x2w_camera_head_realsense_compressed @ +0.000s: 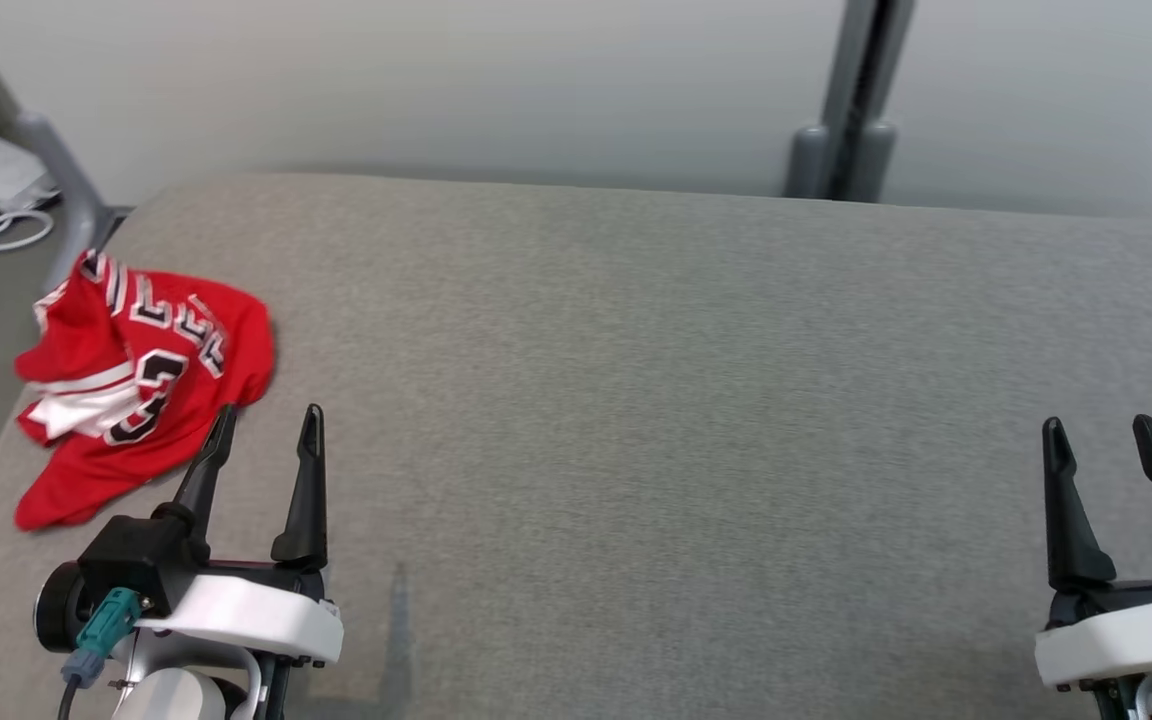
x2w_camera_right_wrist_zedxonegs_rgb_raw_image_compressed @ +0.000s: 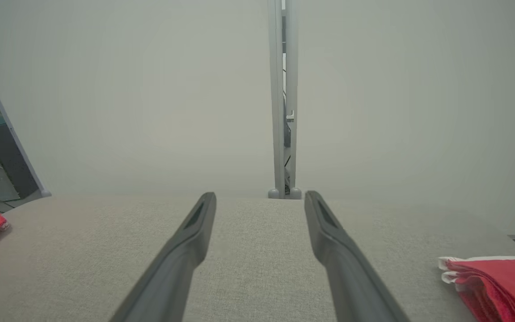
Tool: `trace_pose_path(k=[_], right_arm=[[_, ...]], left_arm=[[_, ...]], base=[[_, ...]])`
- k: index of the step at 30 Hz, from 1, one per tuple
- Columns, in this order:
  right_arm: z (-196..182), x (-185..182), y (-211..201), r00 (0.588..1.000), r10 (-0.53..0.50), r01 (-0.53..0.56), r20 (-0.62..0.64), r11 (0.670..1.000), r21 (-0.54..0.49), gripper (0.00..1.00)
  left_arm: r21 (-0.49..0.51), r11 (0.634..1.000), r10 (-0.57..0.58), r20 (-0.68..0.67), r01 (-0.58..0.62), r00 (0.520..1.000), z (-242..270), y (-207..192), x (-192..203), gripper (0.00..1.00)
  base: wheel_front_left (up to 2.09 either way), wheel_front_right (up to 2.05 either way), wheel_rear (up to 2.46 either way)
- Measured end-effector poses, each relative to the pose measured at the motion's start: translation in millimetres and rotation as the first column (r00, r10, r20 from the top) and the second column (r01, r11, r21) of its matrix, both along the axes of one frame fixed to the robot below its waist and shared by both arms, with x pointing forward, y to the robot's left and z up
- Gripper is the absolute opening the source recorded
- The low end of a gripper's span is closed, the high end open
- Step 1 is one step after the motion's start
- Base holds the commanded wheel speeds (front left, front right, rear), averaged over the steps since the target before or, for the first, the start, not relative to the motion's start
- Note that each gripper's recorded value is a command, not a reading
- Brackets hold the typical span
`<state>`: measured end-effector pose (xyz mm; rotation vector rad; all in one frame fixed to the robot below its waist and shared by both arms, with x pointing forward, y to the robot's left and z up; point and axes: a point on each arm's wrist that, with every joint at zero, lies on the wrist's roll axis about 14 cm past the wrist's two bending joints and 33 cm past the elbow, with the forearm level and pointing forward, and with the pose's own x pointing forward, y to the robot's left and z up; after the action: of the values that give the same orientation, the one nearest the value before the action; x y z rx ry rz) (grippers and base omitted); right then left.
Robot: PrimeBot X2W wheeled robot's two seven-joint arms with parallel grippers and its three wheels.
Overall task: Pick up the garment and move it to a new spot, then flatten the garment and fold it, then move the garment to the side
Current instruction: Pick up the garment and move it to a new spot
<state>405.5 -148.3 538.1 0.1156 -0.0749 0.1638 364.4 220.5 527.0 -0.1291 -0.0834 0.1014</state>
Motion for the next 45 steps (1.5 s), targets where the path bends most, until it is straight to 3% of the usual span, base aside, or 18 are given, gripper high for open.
trace_pose_path(k=[7, 16, 31, 37, 45], right_arm=[[0, 18, 49, 0.991, 0.134, -0.134, 0.003, 0.991, 0.01, 1.0], [0, 31, 111, 0.956, 0.294, -0.294, 0.008, 0.955, 0.031, 1.0], [0, 33, 131, 0.94, 0.342, -0.342, 0.008, 0.939, 0.03, 1.0], [-3, 37, 131, 0.94, 0.341, -0.341, -0.004, 0.94, 0.025, 1.0], [-11, 55, 127, 0.945, 0.326, -0.325, -0.027, 0.946, 0.013, 1.0]], left_arm=[[0.002, 0.994, 0.109, -0.005, -0.109, 0.994, -2, 32, -20, 1.0], [-0.017, 0.971, 0.238, -0.009, -0.238, 0.971, -5, 63, -49, 1.0], [-0.024, 0.96, 0.28, -0.006, -0.28, 0.96, -5, 73, -61, 1.0], [-0.014, 0.954, 0.299, 0.046, -0.298, 0.953, 13, 83, -46, 1.0], [0.016, 0.955, 0.293, 0.077, -0.295, 0.953, 35, 111, 14, 1.0]], base=[[0.0, 0.0, 0.0], [0.0, 0.0, 0.0], [0.0, 0.0, 0.0], [0.0, 0.0, 0.0], [0.0, 0.0, 0.0]])
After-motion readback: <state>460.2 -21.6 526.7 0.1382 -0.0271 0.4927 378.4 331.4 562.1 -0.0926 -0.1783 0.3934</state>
